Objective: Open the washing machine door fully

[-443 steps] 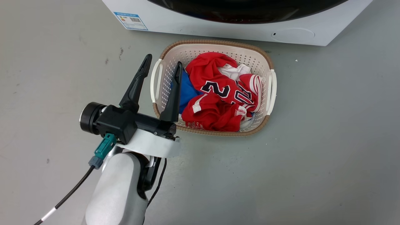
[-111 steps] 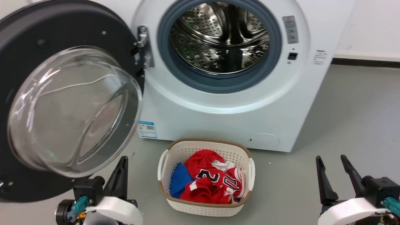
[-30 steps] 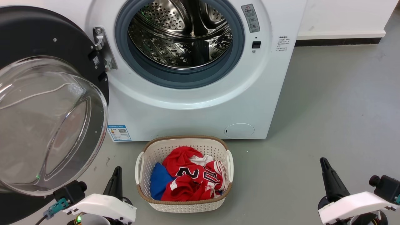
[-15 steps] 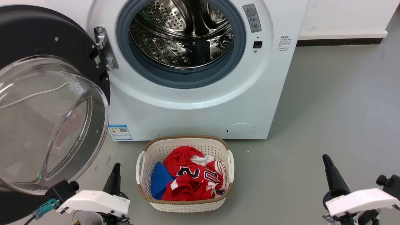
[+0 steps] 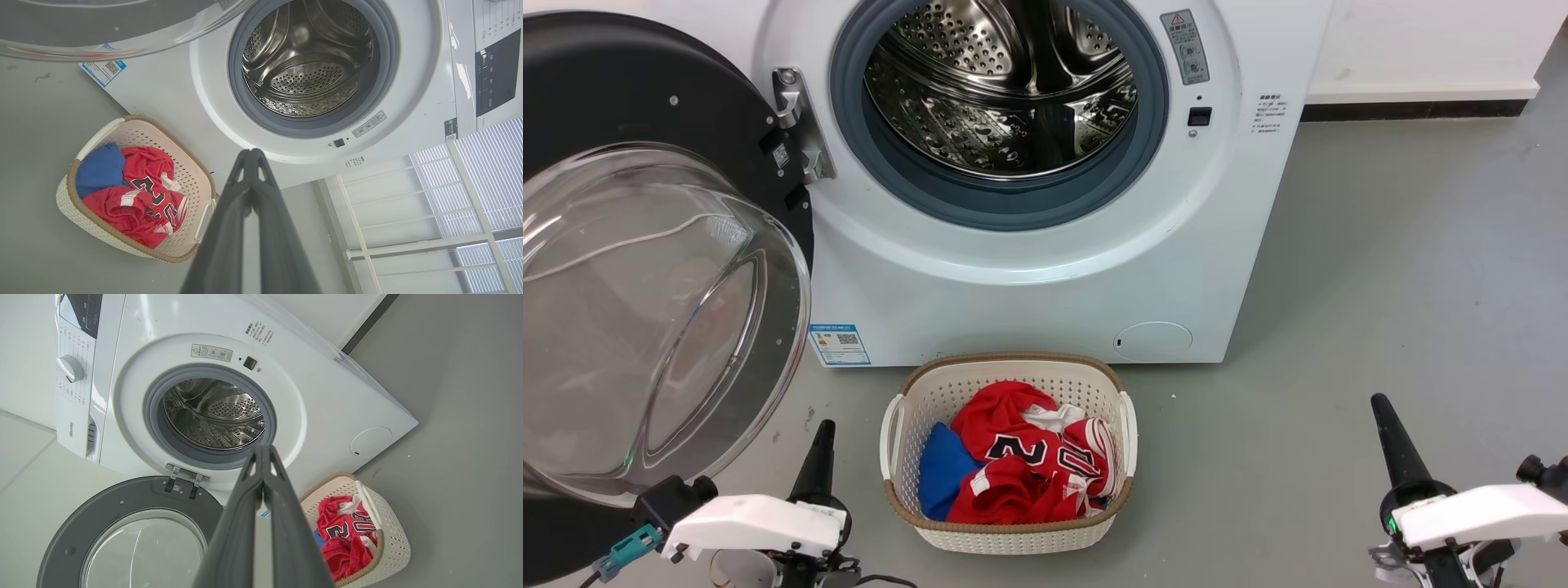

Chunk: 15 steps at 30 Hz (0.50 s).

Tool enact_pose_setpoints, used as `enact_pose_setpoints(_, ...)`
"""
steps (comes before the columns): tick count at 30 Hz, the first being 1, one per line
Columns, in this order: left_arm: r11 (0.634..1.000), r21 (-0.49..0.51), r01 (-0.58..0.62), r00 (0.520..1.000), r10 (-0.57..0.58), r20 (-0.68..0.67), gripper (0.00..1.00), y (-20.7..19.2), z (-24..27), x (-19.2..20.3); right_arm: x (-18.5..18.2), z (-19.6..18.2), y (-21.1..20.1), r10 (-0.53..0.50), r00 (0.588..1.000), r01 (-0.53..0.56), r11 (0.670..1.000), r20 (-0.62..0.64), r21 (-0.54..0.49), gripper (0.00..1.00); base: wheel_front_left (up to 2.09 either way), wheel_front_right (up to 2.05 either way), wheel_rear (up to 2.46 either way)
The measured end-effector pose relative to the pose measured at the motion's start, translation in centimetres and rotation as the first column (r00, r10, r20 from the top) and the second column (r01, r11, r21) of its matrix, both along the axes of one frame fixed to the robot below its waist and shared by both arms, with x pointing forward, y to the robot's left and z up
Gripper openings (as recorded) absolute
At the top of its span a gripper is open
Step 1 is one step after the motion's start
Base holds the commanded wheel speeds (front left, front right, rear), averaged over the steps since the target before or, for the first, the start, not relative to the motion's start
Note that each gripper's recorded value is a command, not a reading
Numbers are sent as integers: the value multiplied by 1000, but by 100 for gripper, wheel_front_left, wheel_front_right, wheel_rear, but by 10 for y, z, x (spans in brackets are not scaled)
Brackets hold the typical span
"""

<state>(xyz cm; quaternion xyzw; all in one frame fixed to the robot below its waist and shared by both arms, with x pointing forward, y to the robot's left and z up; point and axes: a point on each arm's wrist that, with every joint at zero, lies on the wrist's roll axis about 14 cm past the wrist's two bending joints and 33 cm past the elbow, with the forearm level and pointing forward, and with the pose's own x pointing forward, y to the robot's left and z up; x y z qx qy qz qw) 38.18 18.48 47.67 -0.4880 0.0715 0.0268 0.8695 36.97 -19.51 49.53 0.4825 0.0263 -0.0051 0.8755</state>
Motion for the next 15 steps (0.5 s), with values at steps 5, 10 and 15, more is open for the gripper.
enact_pose_setpoints(5, 998, -55, -7, 1000, 8, 4, 0, 1, 1, 0, 2, 1, 0, -3, 1000, 3, 999, 2, 55, 0, 0, 0, 0)
enact_pose_setpoints(10, 994, -105, -12, 1000, 14, 14, 0, 2, 5, 2, 3, 1, -1, -9, 1000, 8, 994, 3, 106, 0, 0, 0, 0)
enact_pose_setpoints(15, 988, -153, -18, 1000, 22, 22, 0, 4, 7, 3, 5, 3, -1, -11, 1000, 10, 988, 6, 155, 0, 0, 0, 0)
